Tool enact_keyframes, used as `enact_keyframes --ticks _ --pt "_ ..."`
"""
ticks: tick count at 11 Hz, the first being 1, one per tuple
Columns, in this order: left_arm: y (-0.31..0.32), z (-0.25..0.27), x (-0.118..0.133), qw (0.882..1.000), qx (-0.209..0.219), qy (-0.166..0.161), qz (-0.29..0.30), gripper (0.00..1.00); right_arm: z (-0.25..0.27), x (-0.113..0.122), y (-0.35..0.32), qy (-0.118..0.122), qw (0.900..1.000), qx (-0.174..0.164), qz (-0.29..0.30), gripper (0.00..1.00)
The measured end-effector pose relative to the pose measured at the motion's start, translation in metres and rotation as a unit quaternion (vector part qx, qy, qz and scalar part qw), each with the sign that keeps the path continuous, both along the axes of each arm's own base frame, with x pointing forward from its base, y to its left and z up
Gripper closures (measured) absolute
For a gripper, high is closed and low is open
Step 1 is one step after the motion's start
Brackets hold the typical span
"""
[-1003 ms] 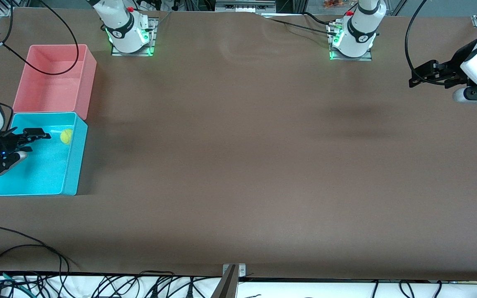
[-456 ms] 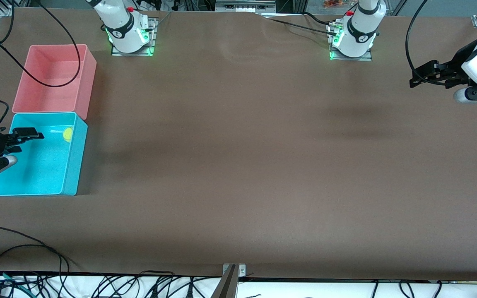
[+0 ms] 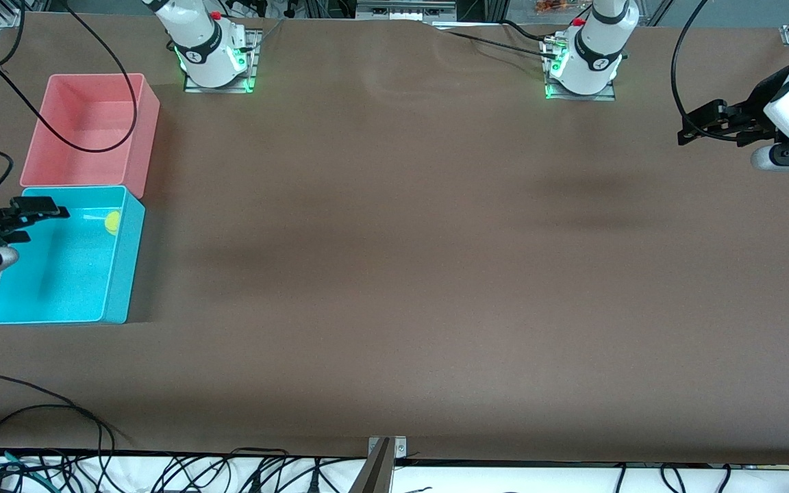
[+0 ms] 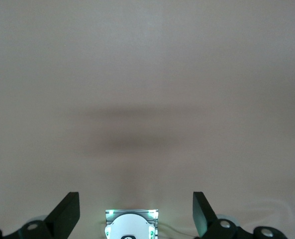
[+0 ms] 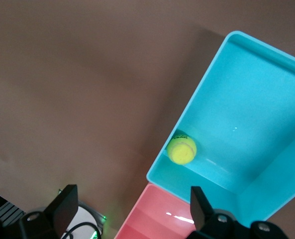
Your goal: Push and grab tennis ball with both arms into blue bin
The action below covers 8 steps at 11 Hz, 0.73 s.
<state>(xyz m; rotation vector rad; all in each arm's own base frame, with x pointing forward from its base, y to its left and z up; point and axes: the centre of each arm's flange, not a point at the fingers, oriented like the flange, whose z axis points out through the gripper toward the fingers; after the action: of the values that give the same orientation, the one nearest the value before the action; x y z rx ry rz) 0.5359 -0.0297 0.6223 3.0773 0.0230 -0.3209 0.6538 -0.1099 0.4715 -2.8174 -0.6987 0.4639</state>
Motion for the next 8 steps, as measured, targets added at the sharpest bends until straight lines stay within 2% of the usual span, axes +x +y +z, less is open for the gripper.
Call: enact_keyframes --ticks 2,5,6,8 --pt "0.000 0.000 0.000 1.000 0.000 0.000 0.000 0.00 0.043 -0.008 0.029 -0.019 1.000 -0.003 -0.001 0.00" --pt "-0.001 0.001 0.000 1.000 0.000 -0.001 -0.001 0.00 0.058 -0.009 0.084 -0.023 1.000 -0.016 0.007 0.00" --pt "-0.001 0.001 0.000 1.000 0.000 -0.001 -0.001 0.00 0.058 -0.009 0.101 -0.022 0.999 -0.026 0.016 0.00" --pt "-0.001 0.001 0.000 1.000 0.000 -0.001 -0.001 0.00 0.074 -0.013 0.118 -0.037 0.997 -0.059 0.013 0.00"
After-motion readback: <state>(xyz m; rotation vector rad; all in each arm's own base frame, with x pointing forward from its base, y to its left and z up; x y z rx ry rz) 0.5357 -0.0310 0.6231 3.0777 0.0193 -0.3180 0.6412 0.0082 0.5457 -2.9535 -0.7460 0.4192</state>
